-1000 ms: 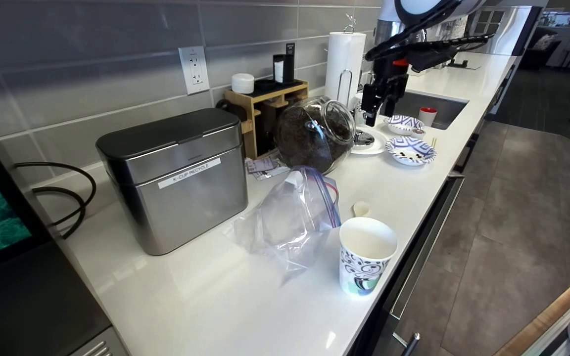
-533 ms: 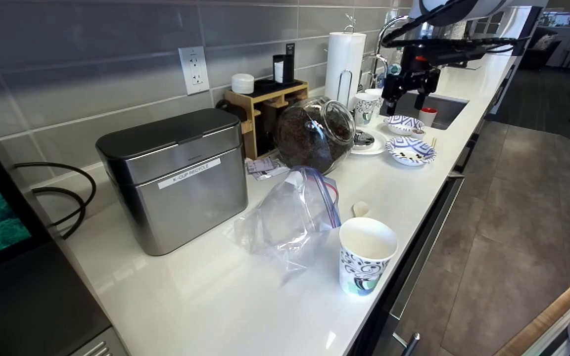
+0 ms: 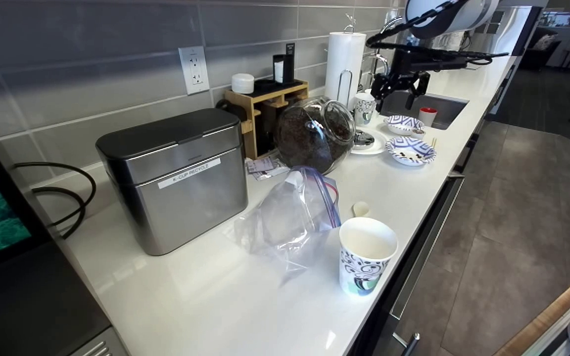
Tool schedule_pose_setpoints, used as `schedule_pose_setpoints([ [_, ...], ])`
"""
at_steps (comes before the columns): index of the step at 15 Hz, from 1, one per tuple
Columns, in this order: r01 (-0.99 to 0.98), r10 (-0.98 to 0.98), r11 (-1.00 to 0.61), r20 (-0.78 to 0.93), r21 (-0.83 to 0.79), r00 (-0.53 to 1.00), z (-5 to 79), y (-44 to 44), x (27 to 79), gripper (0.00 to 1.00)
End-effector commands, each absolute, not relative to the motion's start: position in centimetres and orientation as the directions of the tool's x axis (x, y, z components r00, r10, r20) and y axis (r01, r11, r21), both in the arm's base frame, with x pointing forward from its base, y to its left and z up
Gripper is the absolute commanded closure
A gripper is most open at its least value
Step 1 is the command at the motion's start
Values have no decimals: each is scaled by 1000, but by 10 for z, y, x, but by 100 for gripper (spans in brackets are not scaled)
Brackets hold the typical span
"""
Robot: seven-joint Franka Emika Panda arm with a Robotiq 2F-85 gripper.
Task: Push the silver spoon into the glass container then place the silver lid on the container.
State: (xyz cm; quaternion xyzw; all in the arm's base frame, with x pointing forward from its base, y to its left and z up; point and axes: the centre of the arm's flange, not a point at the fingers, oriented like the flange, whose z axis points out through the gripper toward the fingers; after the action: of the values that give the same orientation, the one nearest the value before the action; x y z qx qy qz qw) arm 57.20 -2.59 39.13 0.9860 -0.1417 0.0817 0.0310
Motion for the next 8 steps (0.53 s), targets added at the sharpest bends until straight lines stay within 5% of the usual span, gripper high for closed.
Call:
schedule_pose_setpoints([
  [1, -350, -339, -936, 168, 39, 926, 374, -33, 618, 0],
  [8, -368, -358, -929, 142, 48, 923, 348, -53, 669, 0],
])
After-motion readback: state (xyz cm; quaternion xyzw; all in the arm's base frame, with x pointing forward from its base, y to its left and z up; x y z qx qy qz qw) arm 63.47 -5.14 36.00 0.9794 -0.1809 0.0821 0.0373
